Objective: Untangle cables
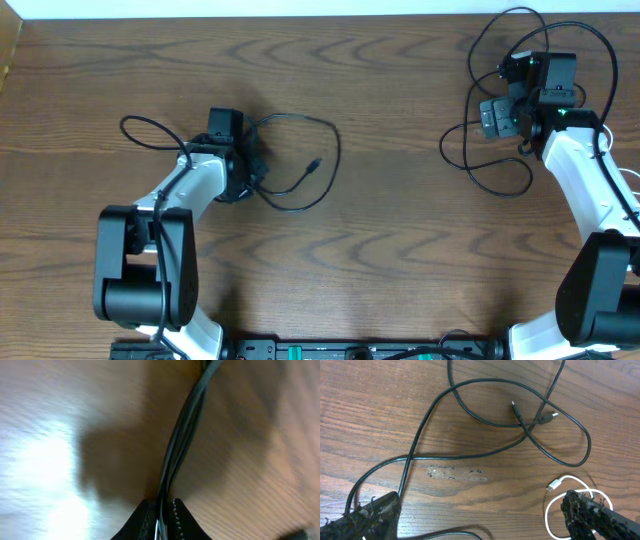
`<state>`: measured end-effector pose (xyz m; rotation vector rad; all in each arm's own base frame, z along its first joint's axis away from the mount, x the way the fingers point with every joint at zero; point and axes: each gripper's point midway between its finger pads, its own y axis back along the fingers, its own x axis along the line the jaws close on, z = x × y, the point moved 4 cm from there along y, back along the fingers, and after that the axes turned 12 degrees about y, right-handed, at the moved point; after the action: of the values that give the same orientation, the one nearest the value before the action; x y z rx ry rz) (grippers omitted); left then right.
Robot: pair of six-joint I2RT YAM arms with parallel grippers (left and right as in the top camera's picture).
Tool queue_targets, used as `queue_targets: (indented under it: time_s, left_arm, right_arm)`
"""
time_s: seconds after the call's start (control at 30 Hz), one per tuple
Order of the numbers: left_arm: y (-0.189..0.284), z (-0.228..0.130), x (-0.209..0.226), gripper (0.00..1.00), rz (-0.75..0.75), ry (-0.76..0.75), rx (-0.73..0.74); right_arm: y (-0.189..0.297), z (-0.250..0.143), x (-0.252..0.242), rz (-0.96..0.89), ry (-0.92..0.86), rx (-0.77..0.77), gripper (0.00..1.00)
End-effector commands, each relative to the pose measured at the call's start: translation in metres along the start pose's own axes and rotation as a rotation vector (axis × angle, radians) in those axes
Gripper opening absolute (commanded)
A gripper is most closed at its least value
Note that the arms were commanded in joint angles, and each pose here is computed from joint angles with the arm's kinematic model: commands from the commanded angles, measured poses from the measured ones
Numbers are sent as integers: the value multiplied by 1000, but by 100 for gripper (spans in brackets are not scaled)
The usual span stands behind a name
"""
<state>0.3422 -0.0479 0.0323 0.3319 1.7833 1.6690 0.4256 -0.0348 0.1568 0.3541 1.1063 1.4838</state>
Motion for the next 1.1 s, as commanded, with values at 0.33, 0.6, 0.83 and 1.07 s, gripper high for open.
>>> queue_targets:
  time_s: [0.33,0.6,0.83,1.07]
  left_arm:
    - [-44,-119,-15,7,-42,-237,306]
    - [-7,-165,-82,7,-399,-511,496]
    - [29,-205,-123,7,-657,-712,587]
    - [36,-242,-130,7,-706,-805,613]
  right_arm:
    - [1,3,0,3,-9,-9,99]
    - [1,3,0,3,-9,-9,99]
    - [1,3,0,3,-9,-9,99]
    - [1,3,0,3,-9,-9,99]
